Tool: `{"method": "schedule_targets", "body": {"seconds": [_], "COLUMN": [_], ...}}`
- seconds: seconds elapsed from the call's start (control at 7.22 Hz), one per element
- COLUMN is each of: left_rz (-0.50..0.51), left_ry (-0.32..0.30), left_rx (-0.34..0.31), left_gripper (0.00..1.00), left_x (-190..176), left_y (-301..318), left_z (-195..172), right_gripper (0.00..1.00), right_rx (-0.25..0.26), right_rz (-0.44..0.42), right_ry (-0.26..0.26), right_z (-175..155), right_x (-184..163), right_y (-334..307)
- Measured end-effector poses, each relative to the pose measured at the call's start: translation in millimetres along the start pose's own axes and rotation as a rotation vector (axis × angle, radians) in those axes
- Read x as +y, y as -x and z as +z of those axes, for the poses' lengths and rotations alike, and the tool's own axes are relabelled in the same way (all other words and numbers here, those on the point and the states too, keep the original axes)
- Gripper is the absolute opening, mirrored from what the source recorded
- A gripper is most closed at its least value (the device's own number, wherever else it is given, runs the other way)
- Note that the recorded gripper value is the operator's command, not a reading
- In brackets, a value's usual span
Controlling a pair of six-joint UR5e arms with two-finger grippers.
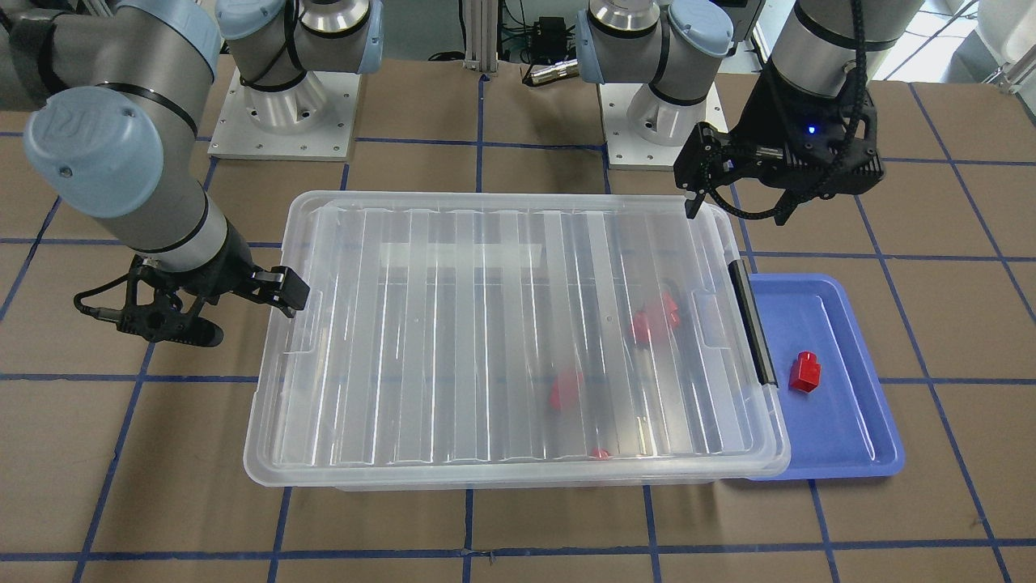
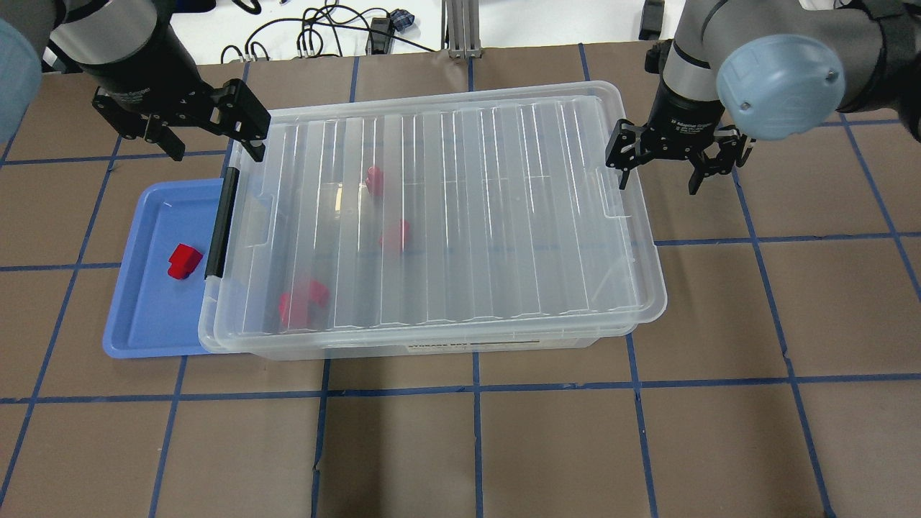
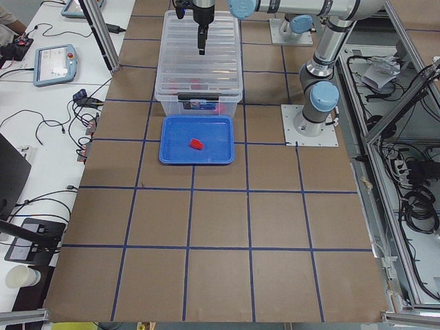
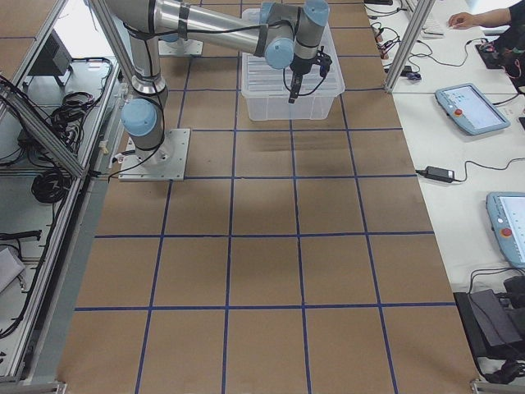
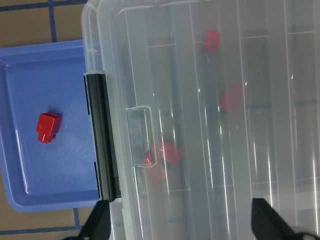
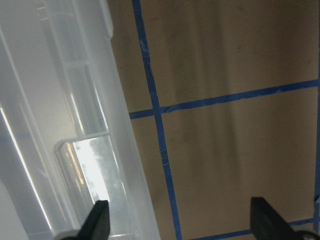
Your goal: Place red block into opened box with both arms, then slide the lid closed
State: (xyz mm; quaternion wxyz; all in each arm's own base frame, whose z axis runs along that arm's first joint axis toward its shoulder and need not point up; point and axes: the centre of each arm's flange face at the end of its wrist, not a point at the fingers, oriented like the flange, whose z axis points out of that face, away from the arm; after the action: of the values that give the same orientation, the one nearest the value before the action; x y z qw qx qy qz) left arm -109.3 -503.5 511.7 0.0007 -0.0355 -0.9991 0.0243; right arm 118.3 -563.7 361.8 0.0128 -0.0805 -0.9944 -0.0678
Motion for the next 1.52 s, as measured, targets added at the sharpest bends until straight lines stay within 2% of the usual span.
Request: {"method": "schedule_targets", "body": {"seconds": [0.42,0.97,1.52], "left_rz": [0.003,0.003,-0.001], "left_ry": [0.003,-0.001,-0.001], "left_rx": [0.001,-0.001,0.0], "left_gripper": [1.0,1.0,1.0], "left_x": [0.4,-2.7,-4.4], "left_y": [-0.1,0.4,0.0], "left_z": [3.9,6.9,8.1], "right_gripper": [1.0,1.0,1.0], "right_rx": [0.008,0.003,0.004], "right_rz": [0.0,0.022,-0.033], "right_ry": [0.023,0.029,0.029], "right_z": [13.5,15.2,11.6], "right_x": [-7.7,-17.2,-31.4], "right_y": [-0.8,-21.7,-77.1]}}
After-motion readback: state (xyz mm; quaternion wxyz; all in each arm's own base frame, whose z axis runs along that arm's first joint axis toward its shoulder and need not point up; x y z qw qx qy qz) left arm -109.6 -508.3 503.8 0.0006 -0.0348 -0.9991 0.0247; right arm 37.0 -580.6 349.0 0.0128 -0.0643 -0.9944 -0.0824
